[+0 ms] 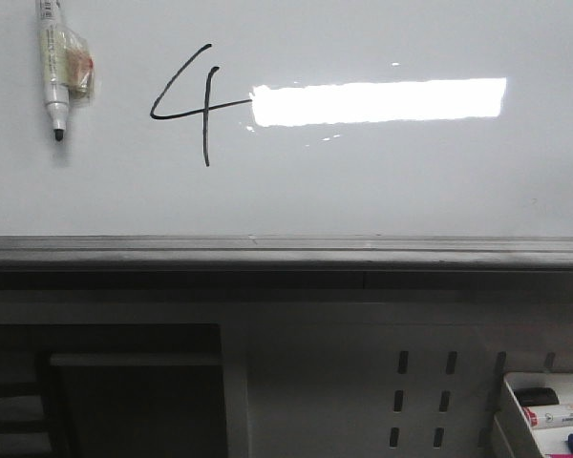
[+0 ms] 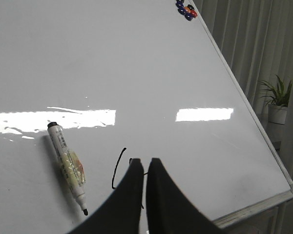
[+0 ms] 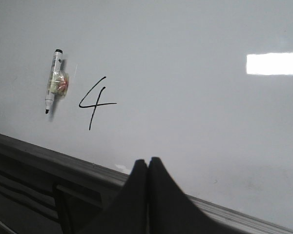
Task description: Write number 4 on whiteboard
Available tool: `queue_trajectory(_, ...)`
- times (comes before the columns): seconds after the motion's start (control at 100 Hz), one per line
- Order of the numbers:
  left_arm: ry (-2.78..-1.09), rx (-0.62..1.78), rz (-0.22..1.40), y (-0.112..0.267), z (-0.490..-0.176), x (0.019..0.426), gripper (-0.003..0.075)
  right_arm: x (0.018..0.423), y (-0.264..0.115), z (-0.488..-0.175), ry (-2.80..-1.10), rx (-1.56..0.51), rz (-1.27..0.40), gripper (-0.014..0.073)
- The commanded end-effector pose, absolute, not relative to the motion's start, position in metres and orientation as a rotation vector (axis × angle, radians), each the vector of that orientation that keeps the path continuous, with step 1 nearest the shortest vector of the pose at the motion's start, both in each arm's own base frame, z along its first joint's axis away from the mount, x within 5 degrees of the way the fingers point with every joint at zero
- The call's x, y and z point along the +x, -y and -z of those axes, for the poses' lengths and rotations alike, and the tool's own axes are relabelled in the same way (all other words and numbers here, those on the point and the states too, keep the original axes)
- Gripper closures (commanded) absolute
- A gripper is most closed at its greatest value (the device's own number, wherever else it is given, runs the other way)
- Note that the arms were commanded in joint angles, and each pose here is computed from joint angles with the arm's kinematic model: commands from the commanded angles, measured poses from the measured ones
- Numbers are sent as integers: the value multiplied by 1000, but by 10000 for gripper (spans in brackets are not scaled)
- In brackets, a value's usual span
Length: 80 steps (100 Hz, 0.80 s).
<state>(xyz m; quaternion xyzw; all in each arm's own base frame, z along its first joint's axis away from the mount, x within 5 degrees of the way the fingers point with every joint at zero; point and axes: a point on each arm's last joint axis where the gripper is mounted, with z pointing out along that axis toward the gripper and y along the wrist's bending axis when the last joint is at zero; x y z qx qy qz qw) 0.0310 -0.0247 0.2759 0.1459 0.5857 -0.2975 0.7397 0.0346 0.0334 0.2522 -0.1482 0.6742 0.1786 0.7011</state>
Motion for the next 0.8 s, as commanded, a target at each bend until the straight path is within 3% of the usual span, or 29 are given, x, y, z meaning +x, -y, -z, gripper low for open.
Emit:
queue_trajectory(0.0,-1234,291,662,20,-285,26,741,32,-29,-264,-1435,-268,-392,667)
queue_trajectory(0.42,-1233,295,657,20,-285,26,741,32,-29,-264,-1435,-268,-392,667)
queue_trajectory(0.56,-1222,393,500,21,-282,27,741,32,-29,-264,-1435,-268,-392,667)
queue_trajectory(0.79,-1351,219,350,17,-255,41,741,32,-29,-264,-1435,-268,-392,667)
